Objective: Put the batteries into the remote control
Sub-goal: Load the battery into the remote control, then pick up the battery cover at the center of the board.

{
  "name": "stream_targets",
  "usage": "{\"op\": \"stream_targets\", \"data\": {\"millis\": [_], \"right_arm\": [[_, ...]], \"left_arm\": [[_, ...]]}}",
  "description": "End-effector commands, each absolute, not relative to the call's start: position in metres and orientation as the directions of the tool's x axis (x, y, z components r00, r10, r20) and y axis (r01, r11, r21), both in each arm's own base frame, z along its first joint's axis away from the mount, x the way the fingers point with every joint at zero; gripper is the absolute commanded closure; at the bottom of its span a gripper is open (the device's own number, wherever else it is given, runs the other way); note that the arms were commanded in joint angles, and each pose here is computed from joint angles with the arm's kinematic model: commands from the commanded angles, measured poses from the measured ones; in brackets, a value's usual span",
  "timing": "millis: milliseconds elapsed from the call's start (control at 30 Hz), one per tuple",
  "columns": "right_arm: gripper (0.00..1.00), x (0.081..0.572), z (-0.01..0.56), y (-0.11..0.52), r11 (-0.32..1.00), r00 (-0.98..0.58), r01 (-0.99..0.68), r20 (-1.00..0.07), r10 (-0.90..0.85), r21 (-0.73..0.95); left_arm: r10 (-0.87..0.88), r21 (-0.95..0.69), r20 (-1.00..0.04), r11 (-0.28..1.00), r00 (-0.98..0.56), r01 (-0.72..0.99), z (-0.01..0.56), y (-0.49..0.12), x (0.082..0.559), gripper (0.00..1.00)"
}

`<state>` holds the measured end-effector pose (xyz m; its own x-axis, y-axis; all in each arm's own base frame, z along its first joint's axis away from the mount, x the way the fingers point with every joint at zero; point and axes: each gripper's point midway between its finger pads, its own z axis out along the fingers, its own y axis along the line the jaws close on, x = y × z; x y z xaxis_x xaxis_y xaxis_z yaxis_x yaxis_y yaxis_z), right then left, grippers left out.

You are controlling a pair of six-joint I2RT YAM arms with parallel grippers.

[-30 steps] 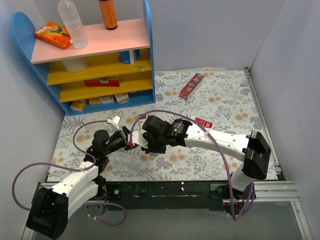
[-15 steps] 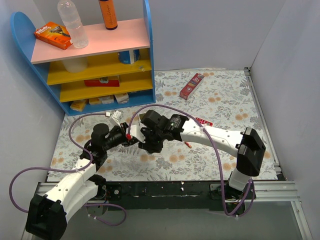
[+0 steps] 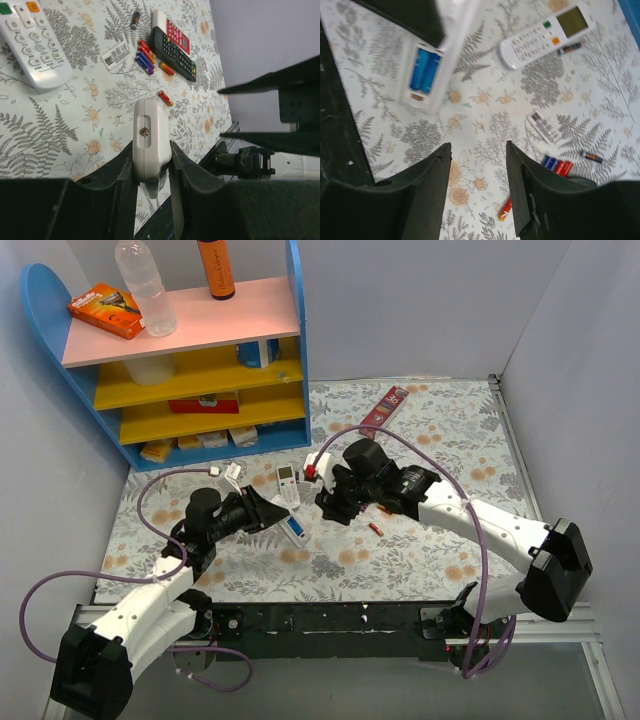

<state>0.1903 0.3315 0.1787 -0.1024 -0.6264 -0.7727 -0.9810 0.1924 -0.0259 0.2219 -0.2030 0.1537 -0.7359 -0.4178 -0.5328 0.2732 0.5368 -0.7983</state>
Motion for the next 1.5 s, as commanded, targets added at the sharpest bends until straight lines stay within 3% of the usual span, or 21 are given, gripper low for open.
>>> {"op": "stream_targets", "data": {"millis": [0,300,667,1167,1467], "right_arm": [[0.44,0.231,0.168,0.314,0.339,-0.171,-0.939,-0.779,-0.604,-0.056],[0.43,0.298,0.101,0.308,0.44,-0.304,-0.897,-0.67,-0.677,-0.038],[0.42,0.343,0.057,0.314,0.431,-0.321,-0.901,-0.597,-0.735,-0.046],[0.46,0.286,0.021,0.301,0.352,-0.4,-0.916,-0.512,-0.76,0.194],[0.47,0.257,0.026,0.28,0.382,-0.438,-0.898,-0.503,-0.745,0.217]], "left_arm": [[-0.436,-0.794,-0.542,0.546,-0.718,0.268,0.147,-0.2,0.223,1.0],[-0.455,-0.792,-0.549,0.552,-0.701,0.261,0.144,-0.195,0.222,1.0],[-0.457,-0.797,-0.542,0.546,-0.705,0.259,0.142,-0.195,0.22,1.0],[-0.458,-0.8,-0.542,0.537,-0.704,0.267,0.144,-0.196,0.219,1.0],[-0.456,-0.81,-0.529,0.522,-0.715,0.266,0.143,-0.199,0.217,1.0]]}}
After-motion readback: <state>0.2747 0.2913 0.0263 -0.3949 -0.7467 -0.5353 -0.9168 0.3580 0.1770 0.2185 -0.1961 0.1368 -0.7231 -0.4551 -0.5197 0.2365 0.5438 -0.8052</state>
